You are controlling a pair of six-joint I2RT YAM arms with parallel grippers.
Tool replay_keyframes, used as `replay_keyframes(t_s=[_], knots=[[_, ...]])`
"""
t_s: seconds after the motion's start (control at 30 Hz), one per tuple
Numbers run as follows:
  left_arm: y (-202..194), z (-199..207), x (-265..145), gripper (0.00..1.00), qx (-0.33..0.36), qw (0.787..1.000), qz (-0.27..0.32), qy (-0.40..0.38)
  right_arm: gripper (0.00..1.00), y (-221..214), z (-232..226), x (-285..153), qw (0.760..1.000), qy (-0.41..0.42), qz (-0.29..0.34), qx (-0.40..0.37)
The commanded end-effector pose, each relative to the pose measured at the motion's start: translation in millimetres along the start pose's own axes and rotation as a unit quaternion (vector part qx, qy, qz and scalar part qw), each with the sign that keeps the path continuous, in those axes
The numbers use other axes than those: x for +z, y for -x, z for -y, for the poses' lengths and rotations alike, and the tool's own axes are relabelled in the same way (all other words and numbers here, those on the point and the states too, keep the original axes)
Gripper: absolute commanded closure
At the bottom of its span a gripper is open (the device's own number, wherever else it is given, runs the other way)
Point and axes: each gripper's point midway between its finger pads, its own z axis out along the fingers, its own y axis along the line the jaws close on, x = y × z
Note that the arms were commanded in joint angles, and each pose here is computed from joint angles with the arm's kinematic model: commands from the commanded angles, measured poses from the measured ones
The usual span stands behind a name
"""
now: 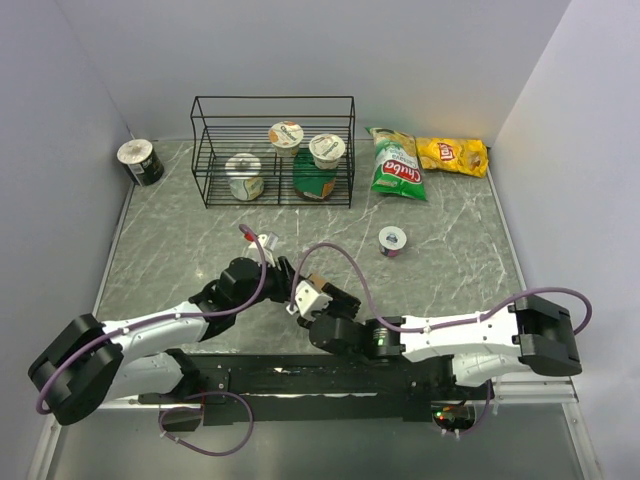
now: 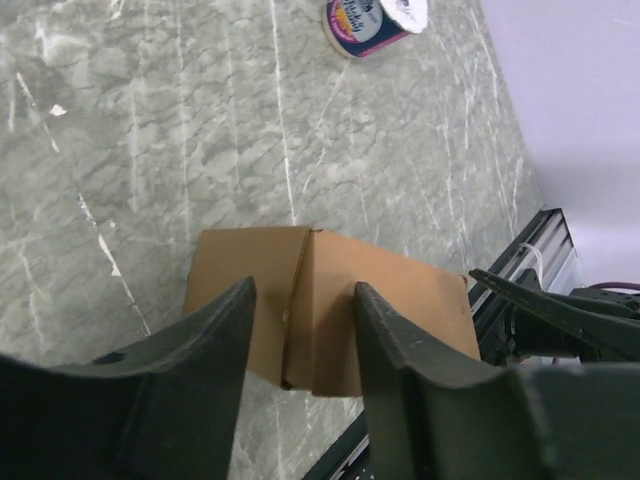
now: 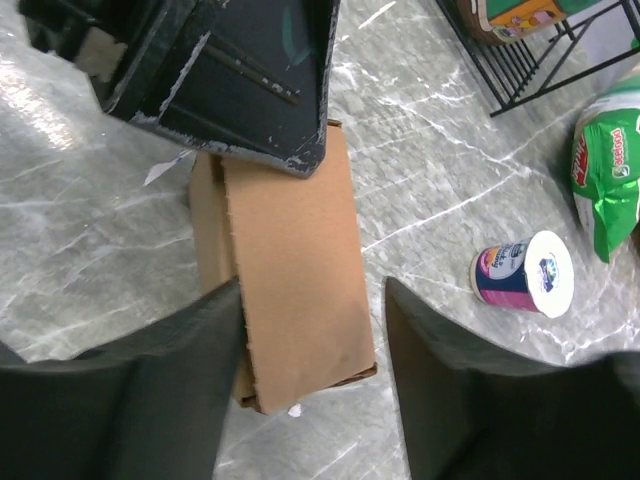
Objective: Fold the paper box
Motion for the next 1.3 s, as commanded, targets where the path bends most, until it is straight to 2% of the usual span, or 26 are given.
replay_keyframes(t_s=[0.0,0.13,0.2,0.4,0.47,0.5,0.53,0.6,0.63,0.67,0.73,0.83,0.97,1.13,1.27], knots=[[0.5,-0.4,1.6,0.53,0.005,1.0,0.005,-0.006,0.32,-1.1,-10.3,-12.5,0.999,0.037,-0.004,0.0],[-2.0,-2.3,1.3,0.59,0.005,1.0,0.001,-0.004,0.26,12.6,-11.9,-24.3,0.997,0.072,0.019,0.037],[-4.8,-4.1,1.3,0.6,0.004,1.0,-0.001,-0.003,0.2,21.9,-16.1,-33.0,0.992,0.104,0.031,0.07],[-7.8,-7.1,5.2,0.66,0.001,1.0,-0.005,0.0,0.15,37.1,-25.8,-50.4,0.977,0.169,0.028,0.13],[-8.3,-9.5,6.3,0.67,0.002,1.0,-0.005,0.007,0.12,45.2,-20.9,-53.0,0.968,0.178,0.024,0.177],[-6.6,-9.2,6.7,0.67,0.003,1.0,-0.003,0.008,0.12,46.8,-22.9,-55.4,0.96,0.196,0.012,0.201],[-6.1,-11.3,6.5,0.67,0.002,1.0,-0.001,0.012,0.12,49.1,-11.8,-48.9,0.946,0.186,-0.006,0.266],[-4.5,-14.5,5.5,0.67,0.005,1.0,0.004,0.022,0.14,51.3,0.7,-48.5,0.923,0.185,-0.026,0.337],[-4.0,-17.1,5.3,0.67,0.005,1.0,0.006,0.027,0.14,52.2,0.2,-49.7,0.894,0.193,-0.046,0.401],[-2.7,-16.8,4.7,0.67,0.005,1.0,0.009,0.029,0.15,40.5,13.6,-42.3,0.878,0.173,-0.059,0.442],[-3.3,-20.7,3.4,0.67,0.006,0.999,0.011,0.036,0.17,38.1,12.2,-43.0,0.836,0.191,-0.068,0.51],[-4.4,-23.1,2.4,0.68,0.007,0.999,0.011,0.041,0.19,11.8,18.2,-41.5,0.806,0.17,-0.081,0.561],[-4.4,-24.2,2.7,0.68,0.01,0.999,0.01,0.043,0.2,-14.1,19.9,-41.4,0.79,0.143,-0.1,0.588],[-3.2,-22.8,4.0,0.68,0.01,0.999,0.012,0.04,0.21,-26.5,23.2,-35.2,0.759,0.132,-0.088,0.632],[-2.7,-21.2,5.5,0.68,0.015,0.999,0.008,0.038,0.22,-34.2,24.8,-30.4,0.751,0.125,-0.083,0.643]])
